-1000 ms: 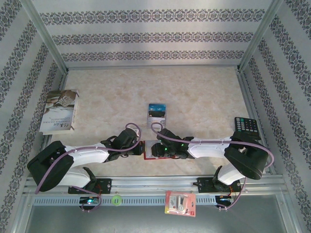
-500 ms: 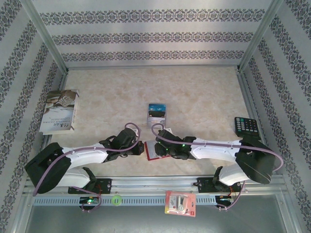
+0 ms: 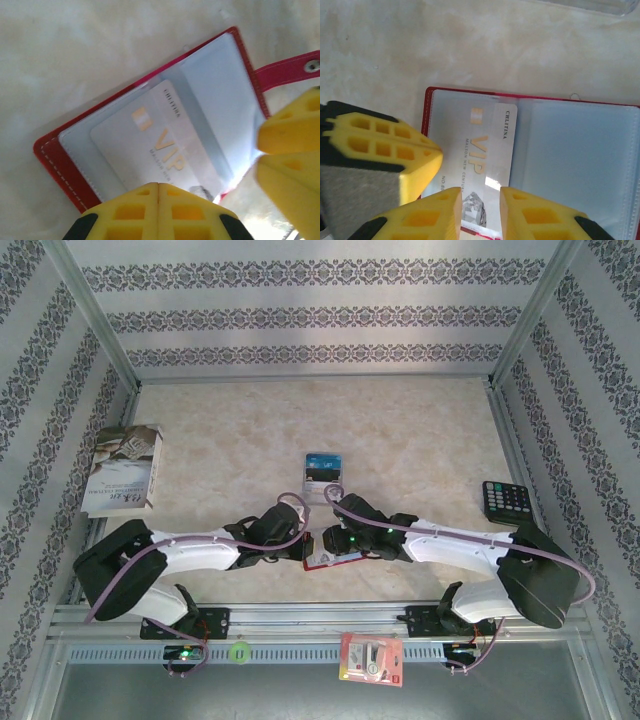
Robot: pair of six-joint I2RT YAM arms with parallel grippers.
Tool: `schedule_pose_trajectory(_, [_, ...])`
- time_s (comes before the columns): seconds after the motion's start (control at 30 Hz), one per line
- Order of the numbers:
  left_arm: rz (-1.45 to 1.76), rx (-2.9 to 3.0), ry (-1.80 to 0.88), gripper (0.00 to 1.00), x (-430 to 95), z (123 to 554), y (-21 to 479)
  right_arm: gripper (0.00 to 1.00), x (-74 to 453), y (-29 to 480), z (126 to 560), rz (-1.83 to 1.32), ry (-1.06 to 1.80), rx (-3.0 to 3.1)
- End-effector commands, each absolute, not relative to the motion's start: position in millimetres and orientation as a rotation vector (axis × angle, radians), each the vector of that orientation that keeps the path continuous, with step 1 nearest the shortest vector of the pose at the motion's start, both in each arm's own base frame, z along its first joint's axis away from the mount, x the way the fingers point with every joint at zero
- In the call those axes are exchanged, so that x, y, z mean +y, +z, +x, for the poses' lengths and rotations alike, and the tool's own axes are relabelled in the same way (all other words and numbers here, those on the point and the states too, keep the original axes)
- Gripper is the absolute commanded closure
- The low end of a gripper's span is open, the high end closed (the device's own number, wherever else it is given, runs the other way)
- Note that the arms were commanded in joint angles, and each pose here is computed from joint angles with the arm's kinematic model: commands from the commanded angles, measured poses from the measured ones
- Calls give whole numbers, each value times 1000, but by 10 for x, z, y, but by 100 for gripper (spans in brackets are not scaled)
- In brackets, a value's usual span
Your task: Take the credit cards out of the card holder
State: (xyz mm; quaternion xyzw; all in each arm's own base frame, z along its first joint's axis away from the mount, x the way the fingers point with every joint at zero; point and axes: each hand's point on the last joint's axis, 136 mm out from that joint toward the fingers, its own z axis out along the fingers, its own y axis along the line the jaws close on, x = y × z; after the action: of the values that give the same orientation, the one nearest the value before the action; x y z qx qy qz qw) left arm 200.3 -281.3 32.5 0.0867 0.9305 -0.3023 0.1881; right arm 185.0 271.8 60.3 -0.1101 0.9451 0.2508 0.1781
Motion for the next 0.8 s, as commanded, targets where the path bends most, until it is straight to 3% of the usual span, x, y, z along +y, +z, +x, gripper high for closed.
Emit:
schedule_pose_trajectory(0.0, [238,2599,-820,100,-2802,2060,296,72,2735,583,1807,-341,756,2680])
schedule_pose_trajectory(0.27, [189,2642,-799,100,-2614,2013,59,72,2831,433,1814,-284,853,2735])
schedule_pose_trajectory(0.77, [133,2664,-821,100,-2506,1976,-82,74,2635,176,1897,-149,782,2806])
